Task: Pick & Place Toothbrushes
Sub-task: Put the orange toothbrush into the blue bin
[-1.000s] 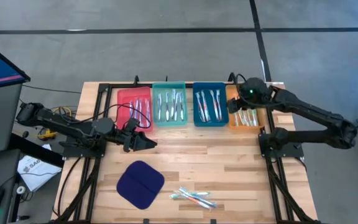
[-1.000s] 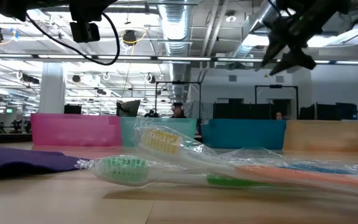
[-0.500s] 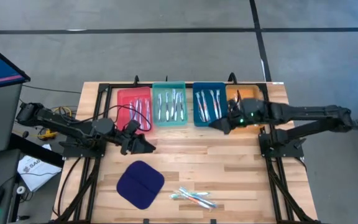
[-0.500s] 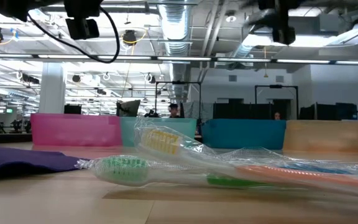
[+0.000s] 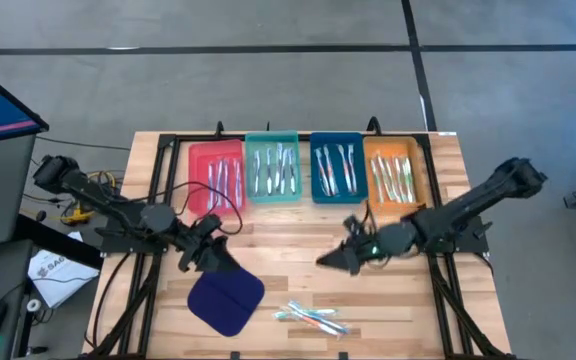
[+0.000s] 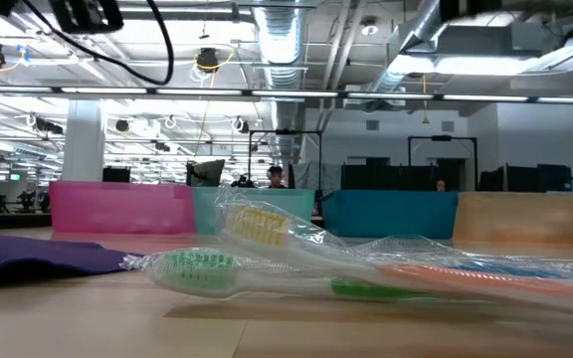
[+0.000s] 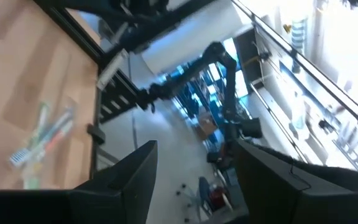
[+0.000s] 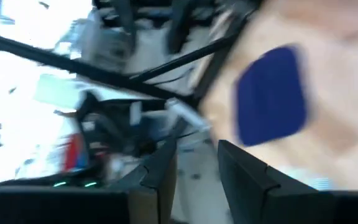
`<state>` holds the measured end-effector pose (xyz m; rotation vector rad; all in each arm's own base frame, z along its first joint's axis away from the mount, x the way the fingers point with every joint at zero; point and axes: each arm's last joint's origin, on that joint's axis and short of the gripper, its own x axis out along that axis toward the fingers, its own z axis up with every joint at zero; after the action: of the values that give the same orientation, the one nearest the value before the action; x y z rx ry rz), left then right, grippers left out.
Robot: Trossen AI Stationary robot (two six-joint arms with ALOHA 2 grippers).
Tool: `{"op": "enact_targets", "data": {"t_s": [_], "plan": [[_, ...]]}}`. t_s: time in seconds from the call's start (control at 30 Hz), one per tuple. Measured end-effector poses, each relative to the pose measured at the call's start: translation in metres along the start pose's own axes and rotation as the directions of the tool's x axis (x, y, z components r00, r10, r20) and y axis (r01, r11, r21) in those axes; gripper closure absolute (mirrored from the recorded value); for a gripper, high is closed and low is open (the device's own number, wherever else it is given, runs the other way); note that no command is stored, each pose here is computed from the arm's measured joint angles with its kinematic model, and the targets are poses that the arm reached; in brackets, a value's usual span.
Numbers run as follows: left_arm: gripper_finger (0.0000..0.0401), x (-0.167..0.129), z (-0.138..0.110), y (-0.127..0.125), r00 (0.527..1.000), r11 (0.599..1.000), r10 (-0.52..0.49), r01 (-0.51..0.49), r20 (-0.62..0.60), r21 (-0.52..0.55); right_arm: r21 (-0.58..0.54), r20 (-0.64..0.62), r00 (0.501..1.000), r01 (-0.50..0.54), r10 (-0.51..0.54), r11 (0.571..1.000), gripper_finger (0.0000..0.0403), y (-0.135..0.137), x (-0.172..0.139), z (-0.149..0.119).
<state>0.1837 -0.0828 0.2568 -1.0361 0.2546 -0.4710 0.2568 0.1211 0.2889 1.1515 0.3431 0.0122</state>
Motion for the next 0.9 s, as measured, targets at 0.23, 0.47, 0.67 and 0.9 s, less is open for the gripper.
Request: {"op": "enact_targets", "data": {"t_s": [0.23, 0.47, 0.67, 0.9], "plan": [[0.0197, 0.001, -0.018, -0.010, 1.000, 1.000, -0.004, 0.004, -0.007, 0.002, 0.213, -0.037, 0.931, -0.348, 0.364, 0.913, 0.0291, 0.019, 0.040, -0.062], [0.0197, 0.000, -0.028, -0.016, 0.999, 1.000, -0.016, 0.016, -0.029, 0.002, 0.277, -0.114, 0.881, -0.415, 0.459, 0.866, 0.0292, 0.053, 0.077, -0.113], [0.0197, 0.000, -0.029, -0.016, 0.999, 1.000, -0.017, 0.017, -0.032, 0.007, 0.303, -0.452, 0.879, -0.005, 0.149, 0.953, 0.0313, 0.051, 0.107, -0.143], [0.0197, 0.000, -0.028, -0.016, 0.999, 0.999, -0.016, 0.017, -0.032, 0.032, -0.178, -0.514, 0.695, 0.487, -0.503, 0.855, 0.0374, 0.030, 0.102, -0.145]]}}
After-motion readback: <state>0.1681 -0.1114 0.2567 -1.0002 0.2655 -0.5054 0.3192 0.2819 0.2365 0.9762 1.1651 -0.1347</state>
